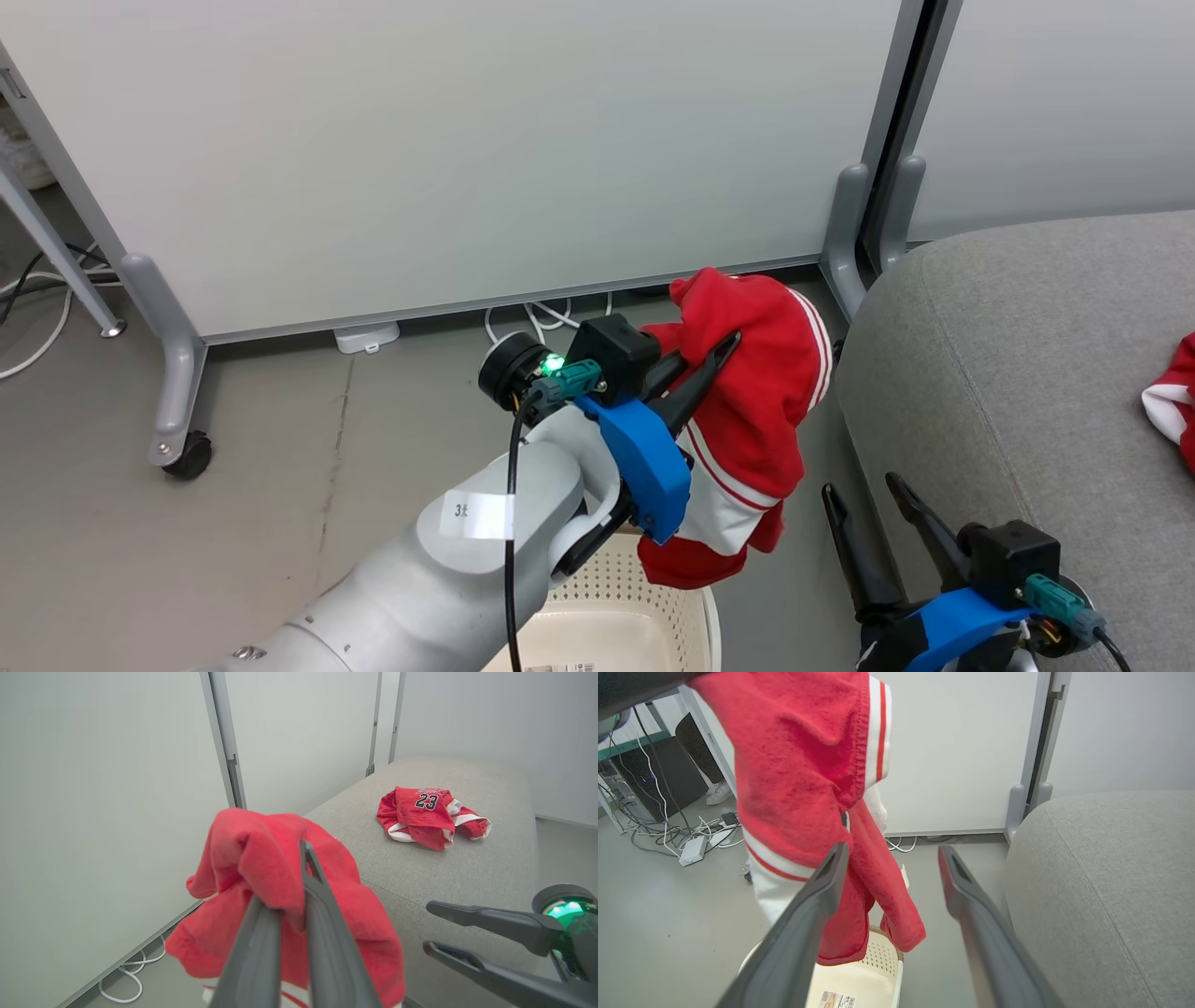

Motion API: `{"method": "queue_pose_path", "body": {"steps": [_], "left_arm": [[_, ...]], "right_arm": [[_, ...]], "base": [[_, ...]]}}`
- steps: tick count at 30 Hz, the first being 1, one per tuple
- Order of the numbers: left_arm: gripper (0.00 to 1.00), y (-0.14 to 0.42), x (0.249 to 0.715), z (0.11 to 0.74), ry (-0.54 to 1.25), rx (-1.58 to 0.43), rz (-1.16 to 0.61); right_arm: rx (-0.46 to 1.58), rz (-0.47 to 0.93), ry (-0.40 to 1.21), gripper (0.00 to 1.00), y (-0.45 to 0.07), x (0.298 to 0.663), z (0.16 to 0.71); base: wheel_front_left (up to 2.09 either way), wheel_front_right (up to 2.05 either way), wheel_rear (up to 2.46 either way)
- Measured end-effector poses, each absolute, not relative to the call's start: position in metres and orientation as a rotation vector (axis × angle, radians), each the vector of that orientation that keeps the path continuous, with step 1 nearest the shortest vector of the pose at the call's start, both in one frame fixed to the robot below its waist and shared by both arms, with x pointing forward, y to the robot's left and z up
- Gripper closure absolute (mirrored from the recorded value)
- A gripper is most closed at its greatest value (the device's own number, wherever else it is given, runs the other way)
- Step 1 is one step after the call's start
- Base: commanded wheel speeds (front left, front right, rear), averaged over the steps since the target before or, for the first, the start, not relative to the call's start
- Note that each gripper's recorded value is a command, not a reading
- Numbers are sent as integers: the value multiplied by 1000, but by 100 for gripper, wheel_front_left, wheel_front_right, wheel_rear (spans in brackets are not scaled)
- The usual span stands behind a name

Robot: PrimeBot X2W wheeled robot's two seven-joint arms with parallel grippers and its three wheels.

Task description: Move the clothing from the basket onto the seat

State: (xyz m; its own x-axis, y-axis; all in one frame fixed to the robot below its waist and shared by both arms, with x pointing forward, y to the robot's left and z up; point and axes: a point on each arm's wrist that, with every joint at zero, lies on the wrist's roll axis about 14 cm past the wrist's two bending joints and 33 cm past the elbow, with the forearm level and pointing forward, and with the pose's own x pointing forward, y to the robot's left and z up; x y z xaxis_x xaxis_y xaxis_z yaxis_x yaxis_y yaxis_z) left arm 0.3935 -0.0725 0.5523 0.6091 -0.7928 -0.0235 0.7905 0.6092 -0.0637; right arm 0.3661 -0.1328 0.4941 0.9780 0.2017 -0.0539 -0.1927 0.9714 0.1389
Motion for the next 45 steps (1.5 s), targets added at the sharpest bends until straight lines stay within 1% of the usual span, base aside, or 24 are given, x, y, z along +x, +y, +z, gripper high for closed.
{"method": "queue_pose_path", "body": {"steps": [8,17,25,32,45], "left_arm": [[100,-81,395,563,31,-42,-940],[100,-85,394,558,45,-41,-953],[100,-85,394,552,62,-44,-956],[100,-88,394,548,71,-49,-962],[100,-89,392,544,82,-56,-973]], "right_arm": [[128,200,68,0,-133,363,497],[130,196,76,0,-134,362,494],[139,291,96,0,-103,361,497],[124,345,113,0,-86,373,503],[59,378,150,0,-77,408,508]], "base": [[0,0,0],[0,0,0],[0,0,0],[0,0,0],[0,0,0]]}}
